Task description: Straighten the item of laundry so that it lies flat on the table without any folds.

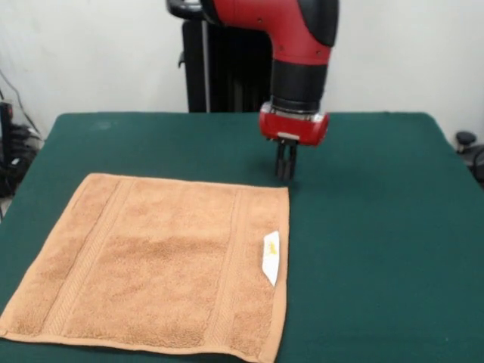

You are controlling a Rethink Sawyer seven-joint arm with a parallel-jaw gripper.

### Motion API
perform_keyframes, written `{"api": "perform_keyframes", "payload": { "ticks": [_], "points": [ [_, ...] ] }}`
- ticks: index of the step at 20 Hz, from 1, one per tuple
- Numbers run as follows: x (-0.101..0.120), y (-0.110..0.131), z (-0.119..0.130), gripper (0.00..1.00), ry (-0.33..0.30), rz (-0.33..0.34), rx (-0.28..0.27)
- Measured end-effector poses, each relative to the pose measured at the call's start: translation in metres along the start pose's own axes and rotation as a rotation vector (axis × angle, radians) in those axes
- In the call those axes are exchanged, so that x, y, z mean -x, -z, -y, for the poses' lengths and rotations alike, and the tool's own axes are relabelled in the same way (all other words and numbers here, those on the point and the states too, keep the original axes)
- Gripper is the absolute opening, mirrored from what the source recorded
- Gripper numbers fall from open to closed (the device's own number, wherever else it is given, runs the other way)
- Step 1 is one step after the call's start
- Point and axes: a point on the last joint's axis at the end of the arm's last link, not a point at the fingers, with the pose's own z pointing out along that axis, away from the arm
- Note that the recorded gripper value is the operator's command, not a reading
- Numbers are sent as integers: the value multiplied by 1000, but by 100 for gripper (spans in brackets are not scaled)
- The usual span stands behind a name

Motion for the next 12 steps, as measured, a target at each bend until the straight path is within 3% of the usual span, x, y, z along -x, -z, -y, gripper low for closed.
{"api": "perform_keyframes", "payload": {
  "ticks": [7,12],
  "points": [
    [10,58,-13,0,11,-199,-28],
    [38,86,-11,0,0,-247,-50]
  ]
}}
